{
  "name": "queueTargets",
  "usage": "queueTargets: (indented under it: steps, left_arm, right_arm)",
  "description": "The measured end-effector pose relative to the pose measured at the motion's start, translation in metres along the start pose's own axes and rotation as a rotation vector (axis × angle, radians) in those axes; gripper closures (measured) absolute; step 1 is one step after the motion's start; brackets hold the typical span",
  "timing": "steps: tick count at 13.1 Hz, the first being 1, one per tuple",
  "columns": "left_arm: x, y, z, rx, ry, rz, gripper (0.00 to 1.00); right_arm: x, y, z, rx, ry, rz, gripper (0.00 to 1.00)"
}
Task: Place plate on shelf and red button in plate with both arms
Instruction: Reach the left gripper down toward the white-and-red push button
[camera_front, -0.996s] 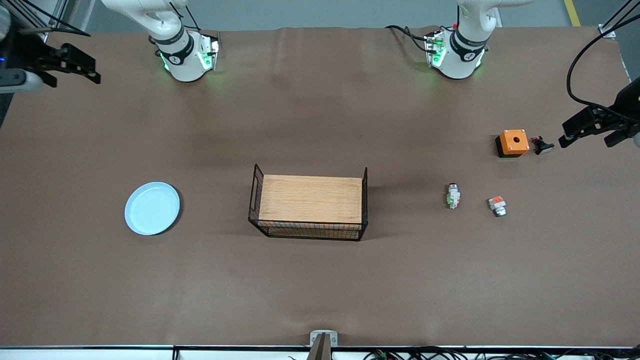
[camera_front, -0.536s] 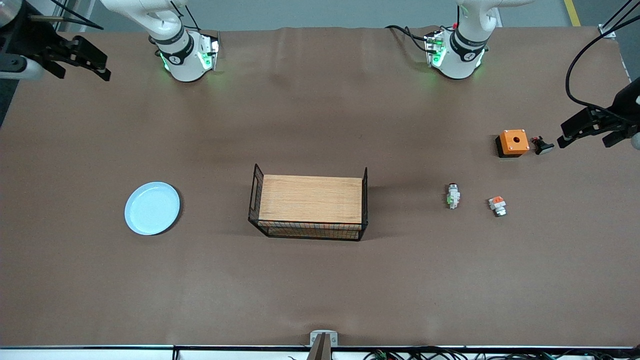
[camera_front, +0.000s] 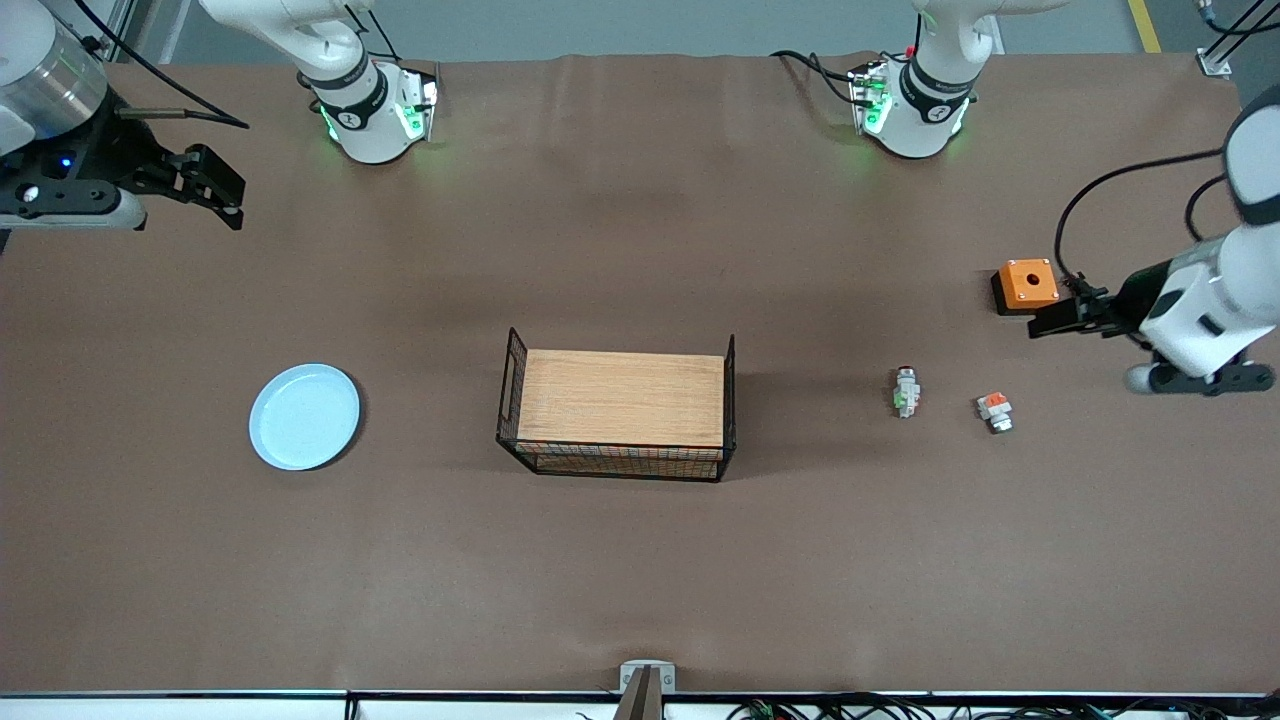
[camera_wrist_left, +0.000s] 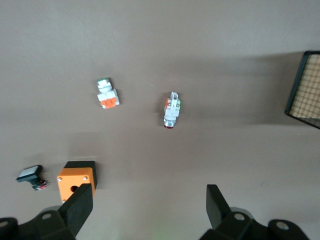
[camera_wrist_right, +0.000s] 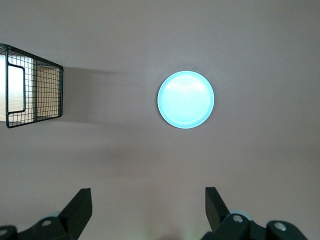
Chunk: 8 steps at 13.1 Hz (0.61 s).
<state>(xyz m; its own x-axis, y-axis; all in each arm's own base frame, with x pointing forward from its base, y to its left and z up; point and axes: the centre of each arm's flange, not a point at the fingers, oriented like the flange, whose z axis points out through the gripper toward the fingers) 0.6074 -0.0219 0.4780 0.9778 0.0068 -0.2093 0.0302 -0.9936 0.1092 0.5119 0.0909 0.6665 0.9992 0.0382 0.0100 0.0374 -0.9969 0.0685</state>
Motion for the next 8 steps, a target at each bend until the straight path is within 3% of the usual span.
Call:
queueTargets:
  steps: [2, 4, 8]
  left_arm:
    - [0.017, 0.005, 0.031, 0.002, -0.011, 0.007, 0.0]
    - [0.028, 0.012, 0.062, 0.005, 0.023, 0.016, 0.0]
    - [0.033, 0.023, 0.12, 0.013, 0.106, 0.032, 0.0]
  right_arm:
    - [0.003, 0.003, -0.006, 0.006, 0.041, 0.002, 0.0]
    - [0.008, 0.015, -0.007, 0.006, 0.07, -0.021, 0.0]
    - [0.022, 0.084, 0.011, -0.001, 0.054, -0.039, 0.0]
